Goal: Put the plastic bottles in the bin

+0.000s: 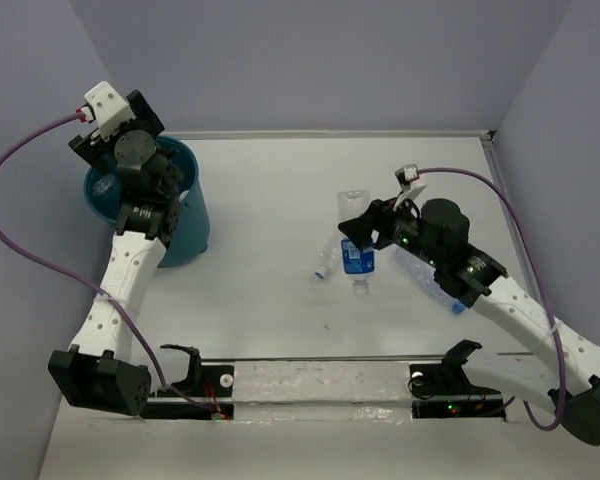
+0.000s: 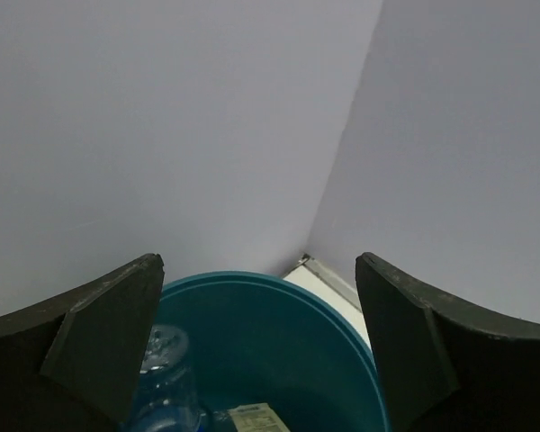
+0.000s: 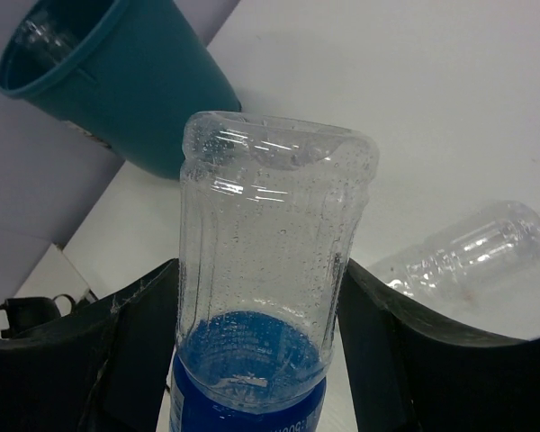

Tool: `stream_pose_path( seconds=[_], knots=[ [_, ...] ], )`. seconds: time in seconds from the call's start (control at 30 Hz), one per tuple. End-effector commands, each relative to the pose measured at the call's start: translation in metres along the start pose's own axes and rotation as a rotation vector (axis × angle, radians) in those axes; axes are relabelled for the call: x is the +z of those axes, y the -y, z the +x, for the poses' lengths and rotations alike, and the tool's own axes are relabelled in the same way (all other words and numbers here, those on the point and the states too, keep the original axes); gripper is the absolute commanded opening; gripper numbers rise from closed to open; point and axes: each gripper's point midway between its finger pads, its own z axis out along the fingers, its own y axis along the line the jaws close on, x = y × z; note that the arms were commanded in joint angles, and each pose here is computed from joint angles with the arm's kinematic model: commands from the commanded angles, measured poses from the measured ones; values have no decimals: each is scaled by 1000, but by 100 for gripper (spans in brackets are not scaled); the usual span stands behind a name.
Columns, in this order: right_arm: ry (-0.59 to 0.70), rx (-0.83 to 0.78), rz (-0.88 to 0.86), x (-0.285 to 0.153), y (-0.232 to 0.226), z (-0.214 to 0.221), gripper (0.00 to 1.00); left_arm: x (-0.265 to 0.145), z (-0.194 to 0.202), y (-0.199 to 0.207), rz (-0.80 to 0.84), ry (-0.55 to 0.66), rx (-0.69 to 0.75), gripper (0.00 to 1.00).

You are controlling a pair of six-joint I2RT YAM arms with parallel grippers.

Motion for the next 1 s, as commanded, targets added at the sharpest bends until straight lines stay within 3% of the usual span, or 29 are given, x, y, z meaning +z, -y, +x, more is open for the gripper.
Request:
stream_pose_path(
  seconds=[0.0, 0.13, 0.2, 0.33, 0.5, 0.53, 0.57, 0.7, 0.73, 0.77, 0.8, 0.83, 0.9, 0.93, 0.97],
  knots=[
    [242, -9, -194, 14, -59, -91, 48, -22, -68, 0, 134, 77, -265, 99],
    [328, -35, -299, 38, -105, -130, 48, -58, -103, 1, 336, 78, -445, 99],
    [346, -40, -315, 61, -116, -136, 48, -79, -100, 11, 468, 33, -496, 99],
    [519, -27, -414, 82, -159, -186, 48, -128, -107, -1, 651, -16, -546, 99],
    [660, 46, -463, 122, -184, -215, 48, -167, -108, -30, 740, -9, -601, 99],
    [654, 77, -439, 148, -184, -200, 48, -172, -111, -35, 745, 3, -612, 99],
    [732, 103, -468, 143, -191, -221, 48, -178, -120, -45, 749, 33, -630, 99],
    [821, 159, -472, 177, -215, -221, 48, -195, -132, -40, 845, 24, -664, 99],
    [805, 136, -460, 203, -219, -199, 48, -201, -127, -35, 882, -10, -660, 99],
    [850, 155, -479, 189, -230, -218, 48, -206, -129, -33, 911, -15, -667, 99],
    [826, 127, -438, 222, -222, -197, 48, -210, -130, -33, 928, -28, -674, 99],
    [872, 133, -462, 211, -239, -220, 47, -217, -134, -37, 955, -24, -686, 99],
    [878, 137, -474, 222, -248, -220, 47, -221, -138, -43, 958, -12, -695, 99],
    [837, 136, -458, 253, -246, -189, 47, -220, -140, -48, 948, -4, -703, 99],
    [894, 149, -481, 237, -253, -212, 47, -222, -144, -54, 946, 12, -710, 99]
  ],
)
